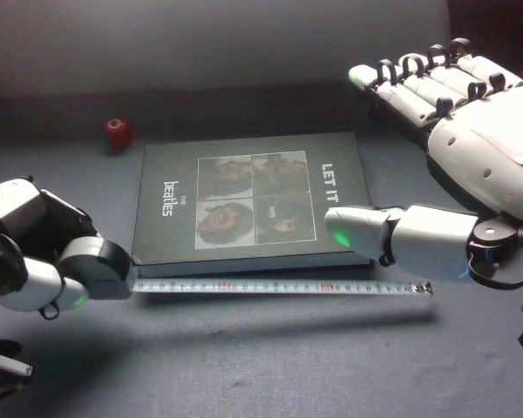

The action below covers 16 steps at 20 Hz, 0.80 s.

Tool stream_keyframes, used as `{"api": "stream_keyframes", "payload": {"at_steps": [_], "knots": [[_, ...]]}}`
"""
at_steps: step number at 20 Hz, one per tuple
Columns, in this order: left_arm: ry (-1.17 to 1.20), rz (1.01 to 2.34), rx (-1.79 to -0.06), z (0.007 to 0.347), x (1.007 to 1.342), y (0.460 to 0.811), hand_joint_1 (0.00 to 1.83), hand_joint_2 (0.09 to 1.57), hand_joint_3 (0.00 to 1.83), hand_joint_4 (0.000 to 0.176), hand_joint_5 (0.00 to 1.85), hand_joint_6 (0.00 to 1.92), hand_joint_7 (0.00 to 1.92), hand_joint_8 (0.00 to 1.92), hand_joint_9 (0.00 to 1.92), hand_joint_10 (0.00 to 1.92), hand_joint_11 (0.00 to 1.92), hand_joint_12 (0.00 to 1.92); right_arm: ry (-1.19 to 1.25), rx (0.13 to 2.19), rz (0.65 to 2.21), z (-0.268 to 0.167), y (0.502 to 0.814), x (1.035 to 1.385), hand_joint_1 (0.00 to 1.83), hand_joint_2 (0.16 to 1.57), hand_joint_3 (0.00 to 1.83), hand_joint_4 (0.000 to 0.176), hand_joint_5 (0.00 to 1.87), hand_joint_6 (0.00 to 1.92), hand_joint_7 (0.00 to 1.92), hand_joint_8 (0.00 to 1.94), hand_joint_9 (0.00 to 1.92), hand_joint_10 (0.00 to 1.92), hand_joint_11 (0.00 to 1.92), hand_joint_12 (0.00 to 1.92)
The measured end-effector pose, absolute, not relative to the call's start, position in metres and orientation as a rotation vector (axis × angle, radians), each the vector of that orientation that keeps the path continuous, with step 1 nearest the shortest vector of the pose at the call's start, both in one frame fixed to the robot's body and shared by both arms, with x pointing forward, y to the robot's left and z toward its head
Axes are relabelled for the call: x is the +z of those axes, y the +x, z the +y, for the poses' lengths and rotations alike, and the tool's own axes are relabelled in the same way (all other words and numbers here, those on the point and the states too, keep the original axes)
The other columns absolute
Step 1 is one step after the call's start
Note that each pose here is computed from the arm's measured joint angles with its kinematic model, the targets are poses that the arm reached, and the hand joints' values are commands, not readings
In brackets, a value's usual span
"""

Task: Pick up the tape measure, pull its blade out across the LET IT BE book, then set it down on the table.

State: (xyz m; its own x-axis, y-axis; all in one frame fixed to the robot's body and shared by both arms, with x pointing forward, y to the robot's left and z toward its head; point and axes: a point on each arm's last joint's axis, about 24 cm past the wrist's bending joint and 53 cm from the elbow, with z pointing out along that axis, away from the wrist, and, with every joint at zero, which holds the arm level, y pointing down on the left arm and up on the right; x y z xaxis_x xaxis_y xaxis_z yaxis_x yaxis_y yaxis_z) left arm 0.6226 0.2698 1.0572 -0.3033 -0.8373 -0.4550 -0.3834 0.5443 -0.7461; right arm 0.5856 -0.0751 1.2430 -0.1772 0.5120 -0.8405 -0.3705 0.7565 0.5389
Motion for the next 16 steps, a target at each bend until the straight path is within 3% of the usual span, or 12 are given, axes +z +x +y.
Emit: {"api": "stream_keyframes", "payload": {"at_steps": [16], "knots": [[-0.962, 1.91, -0.599, 0.274, 1.041, 0.615, 1.38, 1.1, 0.0, 0.0, 0.99, 0.75, 1.05, 0.92, 0.89, 1.29, 0.83, 1.14, 0.118, 0.794, 1.565, -0.074, 0.585, 1.243, 0.04, 1.07, 0.0, 0.0, 0.04, 0.01, 0.12, 0.01, 0.06, 0.0, 0.0, 0.41]]}}
